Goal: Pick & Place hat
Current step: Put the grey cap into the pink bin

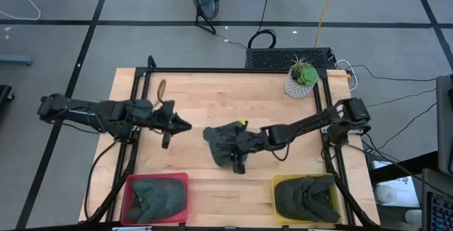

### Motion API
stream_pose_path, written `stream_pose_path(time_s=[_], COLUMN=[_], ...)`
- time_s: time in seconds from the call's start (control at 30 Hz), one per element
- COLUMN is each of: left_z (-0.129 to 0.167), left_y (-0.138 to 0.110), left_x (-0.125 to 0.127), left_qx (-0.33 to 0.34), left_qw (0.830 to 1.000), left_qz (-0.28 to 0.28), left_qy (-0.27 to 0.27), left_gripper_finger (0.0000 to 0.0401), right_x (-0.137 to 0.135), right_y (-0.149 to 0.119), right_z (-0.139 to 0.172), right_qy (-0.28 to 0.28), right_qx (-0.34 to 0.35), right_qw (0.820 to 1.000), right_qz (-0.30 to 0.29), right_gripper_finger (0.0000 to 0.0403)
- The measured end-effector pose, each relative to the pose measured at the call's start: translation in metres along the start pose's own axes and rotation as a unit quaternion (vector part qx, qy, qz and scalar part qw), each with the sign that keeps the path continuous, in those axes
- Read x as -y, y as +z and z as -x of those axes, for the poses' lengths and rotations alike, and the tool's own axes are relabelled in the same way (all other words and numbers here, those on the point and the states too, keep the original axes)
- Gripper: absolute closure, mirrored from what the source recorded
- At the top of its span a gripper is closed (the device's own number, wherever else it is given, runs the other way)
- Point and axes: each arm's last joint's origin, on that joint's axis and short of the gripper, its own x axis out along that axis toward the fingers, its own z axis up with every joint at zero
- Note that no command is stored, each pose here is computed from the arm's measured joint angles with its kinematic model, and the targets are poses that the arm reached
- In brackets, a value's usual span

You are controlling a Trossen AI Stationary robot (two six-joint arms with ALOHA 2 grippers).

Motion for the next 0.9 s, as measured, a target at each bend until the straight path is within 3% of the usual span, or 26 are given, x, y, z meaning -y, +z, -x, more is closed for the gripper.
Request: stream_pose_path(time_s=[0.1, 0.23, 0.33, 0.43, 0.67, 0.9], left_z=[-0.005, -0.010, -0.011, -0.015, -0.028, -0.039], left_y=[-0.011, -0.031, -0.047, -0.061, -0.084, -0.100], left_x=[0.008, 0.012, 0.013, 0.020, 0.050, 0.058], left_qx=[-0.045, -0.131, -0.205, -0.280, -0.369, -0.382], left_qw=[0.999, 0.987, 0.967, 0.944, 0.911, 0.905], left_qz=[0.027, 0.088, 0.140, 0.172, 0.180, 0.186], left_qy=[-0.009, 0.023, 0.050, 0.042, -0.034, 0.006], left_gripper_finger=[0.0364, 0.0364, 0.0364, 0.0364, 0.0364, 0.0364], right_x=[0.004, 0.012, 0.018, 0.022, 0.026, 0.025], right_y=[0.002, 0.004, -0.005, -0.024, -0.074, -0.083], right_z=[0.024, 0.064, 0.094, 0.117, 0.136, 0.137], right_qy=[-0.044, -0.088, -0.108, -0.103, -0.080, -0.075], right_qx=[0.005, 0.047, 0.078, 0.114, 0.159, 0.153], right_qw=[0.999, 0.994, 0.991, 0.988, 0.983, 0.984], right_qz=[0.026, 0.035, 0.024, -0.001, -0.047, -0.045], right_gripper_finger=[0.0315, 0.0319, 0.0322, 0.0325, 0.0332, 0.0341])
